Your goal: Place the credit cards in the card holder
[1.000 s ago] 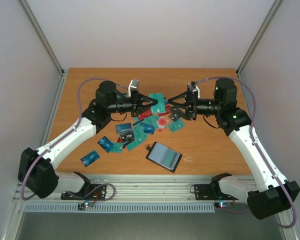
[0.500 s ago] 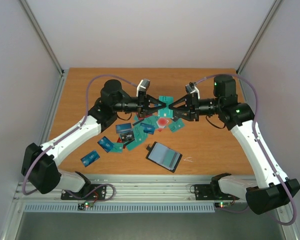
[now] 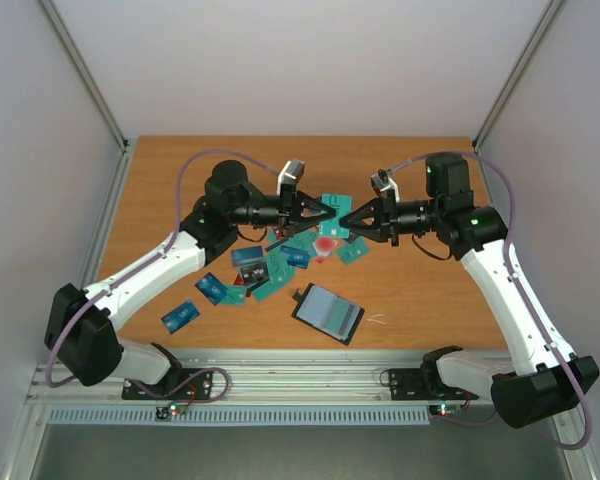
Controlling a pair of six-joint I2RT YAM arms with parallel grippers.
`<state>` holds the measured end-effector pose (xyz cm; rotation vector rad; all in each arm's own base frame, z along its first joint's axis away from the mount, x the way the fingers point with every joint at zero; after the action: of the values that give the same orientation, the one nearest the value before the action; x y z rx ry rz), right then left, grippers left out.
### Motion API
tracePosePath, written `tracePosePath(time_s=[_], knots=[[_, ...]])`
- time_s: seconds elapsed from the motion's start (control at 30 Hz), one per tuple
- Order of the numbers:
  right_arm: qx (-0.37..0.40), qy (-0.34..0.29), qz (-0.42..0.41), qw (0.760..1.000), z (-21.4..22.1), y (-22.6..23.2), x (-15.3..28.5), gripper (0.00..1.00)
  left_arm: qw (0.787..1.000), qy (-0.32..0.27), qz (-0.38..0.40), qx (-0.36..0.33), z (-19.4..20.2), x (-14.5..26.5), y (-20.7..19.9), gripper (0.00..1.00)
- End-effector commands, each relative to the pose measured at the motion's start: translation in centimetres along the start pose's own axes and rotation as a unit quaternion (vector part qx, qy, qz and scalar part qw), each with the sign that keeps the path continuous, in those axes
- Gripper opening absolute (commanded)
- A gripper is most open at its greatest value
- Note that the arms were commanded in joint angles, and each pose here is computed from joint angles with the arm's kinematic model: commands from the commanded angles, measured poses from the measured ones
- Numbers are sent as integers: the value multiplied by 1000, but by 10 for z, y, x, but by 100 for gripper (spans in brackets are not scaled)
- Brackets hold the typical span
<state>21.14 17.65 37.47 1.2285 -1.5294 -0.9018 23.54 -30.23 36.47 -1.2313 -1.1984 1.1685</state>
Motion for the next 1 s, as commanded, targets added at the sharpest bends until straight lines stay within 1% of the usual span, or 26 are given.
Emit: tracePosePath(time_s=[0.0,0.07,0.13,0.17,0.2,0.23,0.27,0.3,0.33,0.4,0.43,0.5,0.57,0.63,0.8,0.97], knots=[[12,-3,-2,1000,4,0,2,2,1000,16,3,-14,1,-8,9,0],[6,-8,8,1000,7,-8,1,1,1000,20,-2,-7,0,-10,18,3],[-11,-14,28,999,14,-21,1,1,1000,22,-10,0,-1,-11,28,13],[-13,-19,35,999,17,-23,2,1,1000,21,-15,3,-1,-11,32,19],[-25,-21,47,998,23,-32,2,1,1000,20,-24,3,-1,-11,38,28],[-32,-26,61,997,27,-39,3,1,999,17,-40,7,-2,-11,47,37],[-40,-28,74,996,33,-45,4,1,998,11,-63,18,-2,-9,57,44],[-50,-30,91,994,38,-52,5,1,996,5,-89,5,-2,-7,67,48],[-54,-34,106,992,44,-57,7,1,992,0,-125,17,0,-4,80,50],[-66,-40,136,988,54,-69,10,1,980,-6,-197,18,5,5,103,50],[-71,-43,150,985,58,-75,12,1,974,-4,-227,-2,6,8,111,50],[-88,-49,179,979,66,-88,14,1,960,0,-279,-17,9,14,126,48],[-107,-53,213,970,75,-103,17,1,947,16,-320,-34,14,14,141,46],[-121,-57,243,961,84,-116,19,1,938,41,-340,-52,21,11,154,45],[-147,-68,287,944,103,-145,20,1,926,83,-363,-56,35,-1,185,40],[-127,-68,303,942,114,-167,2,1,906,110,-401,-73,41,-6,211,30]])
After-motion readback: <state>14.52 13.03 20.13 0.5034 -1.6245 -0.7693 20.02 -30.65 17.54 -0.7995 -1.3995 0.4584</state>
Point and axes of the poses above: each gripper's point midway between its finger pads, its own x axis back along the fingers, its own y axis along the line the jaws close on, z = x × y, the point moved 5 cm from there along x, back along the fingers, and after that the axes turned 9 degrees about x, right-handed, at the moved point
